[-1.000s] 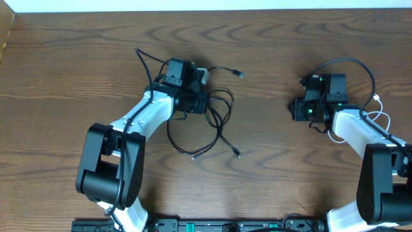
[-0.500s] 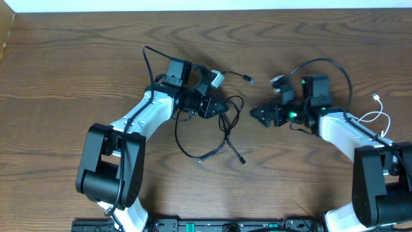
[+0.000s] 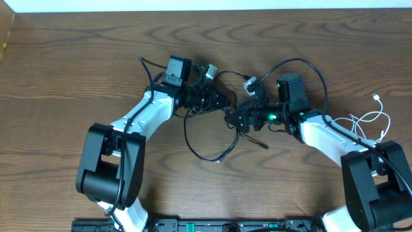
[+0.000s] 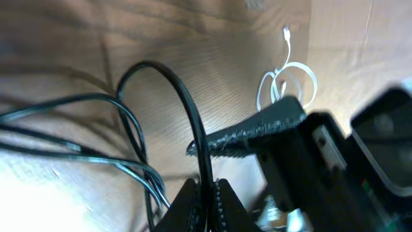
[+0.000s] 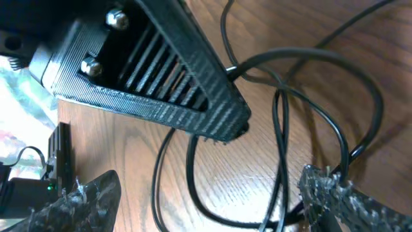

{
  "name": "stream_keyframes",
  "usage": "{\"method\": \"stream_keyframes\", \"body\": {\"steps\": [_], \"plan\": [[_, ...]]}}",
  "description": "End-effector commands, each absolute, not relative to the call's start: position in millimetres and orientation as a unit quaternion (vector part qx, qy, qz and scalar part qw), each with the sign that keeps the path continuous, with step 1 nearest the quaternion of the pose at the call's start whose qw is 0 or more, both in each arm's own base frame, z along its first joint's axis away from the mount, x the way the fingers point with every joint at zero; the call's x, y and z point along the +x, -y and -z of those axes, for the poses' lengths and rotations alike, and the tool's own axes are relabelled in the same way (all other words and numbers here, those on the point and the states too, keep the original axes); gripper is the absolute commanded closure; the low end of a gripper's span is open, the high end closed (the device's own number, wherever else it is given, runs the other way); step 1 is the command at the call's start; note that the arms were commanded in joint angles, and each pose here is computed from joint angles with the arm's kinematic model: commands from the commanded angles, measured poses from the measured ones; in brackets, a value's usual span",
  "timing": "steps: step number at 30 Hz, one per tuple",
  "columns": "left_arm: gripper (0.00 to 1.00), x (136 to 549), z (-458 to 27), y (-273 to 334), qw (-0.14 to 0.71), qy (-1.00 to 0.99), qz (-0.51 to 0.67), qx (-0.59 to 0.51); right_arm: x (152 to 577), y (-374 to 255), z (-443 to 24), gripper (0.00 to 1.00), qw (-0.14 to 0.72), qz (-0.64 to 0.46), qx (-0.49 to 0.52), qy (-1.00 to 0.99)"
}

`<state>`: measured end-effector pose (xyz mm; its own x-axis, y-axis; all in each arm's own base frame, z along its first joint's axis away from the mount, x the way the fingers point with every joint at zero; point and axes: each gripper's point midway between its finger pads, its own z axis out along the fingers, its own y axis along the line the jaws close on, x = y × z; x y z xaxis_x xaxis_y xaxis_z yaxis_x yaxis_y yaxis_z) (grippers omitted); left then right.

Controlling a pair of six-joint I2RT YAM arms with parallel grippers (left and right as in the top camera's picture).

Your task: Untangle cables

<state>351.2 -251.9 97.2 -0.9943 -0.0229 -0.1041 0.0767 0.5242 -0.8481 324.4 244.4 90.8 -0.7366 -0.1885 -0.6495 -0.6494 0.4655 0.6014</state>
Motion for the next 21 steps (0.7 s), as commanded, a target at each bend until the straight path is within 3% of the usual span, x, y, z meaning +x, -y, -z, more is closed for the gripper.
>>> {"method": "stream_keyframes", "body": {"steps": [1,9,15,17,18,19,20,21], "plan": [[0.93,348.0,-103.3,253.5,-0.007,-0.862,0.500,-0.077,317.0,-251.7,-91.3,0.16,0.245,-0.462,-0.258,-0.812],[0.92,340.8,-129.7,264.8,-0.027,-0.825,0.564,-0.037,316.7,-259.6,-84.7,0.21,0.229,-0.491,-0.251,-0.802],[0.92,342.4,-129.7,262.8,-0.025,-0.825,0.564,-0.039,292.0,-281.3,-92.1,0.34,0.198,-0.591,-0.311,-0.718],[0.92,342.9,-129.3,262.4,-0.024,-0.825,0.563,-0.040,287.8,-285.1,-91.1,0.45,0.190,-0.607,-0.319,-0.702],[0.92,345.1,-126.8,261.4,-0.018,-0.830,0.556,-0.043,289.5,-285.2,-88.7,0.67,0.192,-0.606,-0.318,-0.703],[0.92,346.5,-125.3,260.7,-0.015,-0.832,0.553,-0.046,290.9,-284.6,-87.9,0.75,0.194,-0.604,-0.316,-0.705],[0.92,350.4,-120.8,258.6,-0.002,-0.839,0.541,-0.048,295.1,-282.5,-86.1,0.94,0.199,-0.598,-0.311,-0.711],[0.92,355.2,-115.5,255.8,0.015,-0.848,0.527,-0.049,298.6,-280.3,-85.2,0.99,0.203,-0.594,-0.306,-0.715]]}}
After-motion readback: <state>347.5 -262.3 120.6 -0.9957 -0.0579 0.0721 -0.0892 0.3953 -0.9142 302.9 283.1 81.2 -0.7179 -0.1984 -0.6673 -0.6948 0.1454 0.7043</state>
